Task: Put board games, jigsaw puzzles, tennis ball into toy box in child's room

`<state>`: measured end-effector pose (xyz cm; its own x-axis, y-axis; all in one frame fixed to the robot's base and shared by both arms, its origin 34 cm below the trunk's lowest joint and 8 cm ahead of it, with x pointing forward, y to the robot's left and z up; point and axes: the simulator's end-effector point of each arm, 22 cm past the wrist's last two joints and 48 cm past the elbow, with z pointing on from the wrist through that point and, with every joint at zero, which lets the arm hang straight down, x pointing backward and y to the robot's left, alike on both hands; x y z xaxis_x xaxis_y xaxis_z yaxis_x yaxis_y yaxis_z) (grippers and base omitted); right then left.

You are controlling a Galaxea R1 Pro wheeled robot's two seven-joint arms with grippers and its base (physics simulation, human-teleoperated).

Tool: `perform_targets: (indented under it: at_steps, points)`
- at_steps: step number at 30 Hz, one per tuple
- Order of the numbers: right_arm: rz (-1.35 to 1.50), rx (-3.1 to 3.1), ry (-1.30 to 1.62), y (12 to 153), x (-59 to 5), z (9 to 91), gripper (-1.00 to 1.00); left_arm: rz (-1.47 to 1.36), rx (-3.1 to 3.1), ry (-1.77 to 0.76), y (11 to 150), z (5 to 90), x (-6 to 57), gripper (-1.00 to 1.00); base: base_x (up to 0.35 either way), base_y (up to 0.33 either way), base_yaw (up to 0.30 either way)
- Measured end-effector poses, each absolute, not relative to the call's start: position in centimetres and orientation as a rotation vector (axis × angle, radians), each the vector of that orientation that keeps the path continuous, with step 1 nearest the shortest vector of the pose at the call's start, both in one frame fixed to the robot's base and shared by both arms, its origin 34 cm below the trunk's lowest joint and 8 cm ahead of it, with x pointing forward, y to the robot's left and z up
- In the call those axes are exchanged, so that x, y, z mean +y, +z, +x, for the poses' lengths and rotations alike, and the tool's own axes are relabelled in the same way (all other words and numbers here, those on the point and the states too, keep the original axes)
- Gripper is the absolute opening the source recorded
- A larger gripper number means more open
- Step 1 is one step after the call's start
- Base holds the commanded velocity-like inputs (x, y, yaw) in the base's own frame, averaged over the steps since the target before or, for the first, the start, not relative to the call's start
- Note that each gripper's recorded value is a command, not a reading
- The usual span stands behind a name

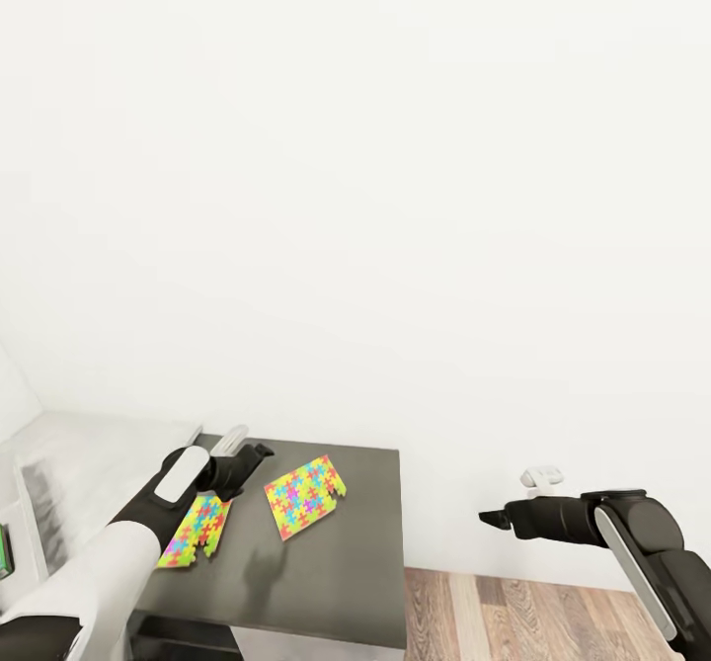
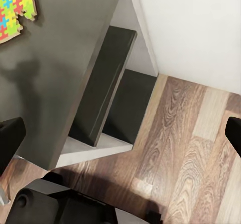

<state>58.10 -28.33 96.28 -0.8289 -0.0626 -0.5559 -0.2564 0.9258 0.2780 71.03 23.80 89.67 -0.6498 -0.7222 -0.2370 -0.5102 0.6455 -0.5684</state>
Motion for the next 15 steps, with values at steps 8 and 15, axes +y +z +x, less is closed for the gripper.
perform_targets:
  at_steps: [8,15]
  points:
    - [-0.228,2.53,0.466,95.9,-28.3,58.1,1.0,-0.972,2.421,-0.638,89.0,71.1,23.8,1.0,0.0,0.0,0.0]
    - [-0.227,2.539,0.468,95.4,-28.4,58.0,1.0,-0.977,2.423,-0.636,88.5,71.1,24.0,1.0,0.0,0.0,0.0]
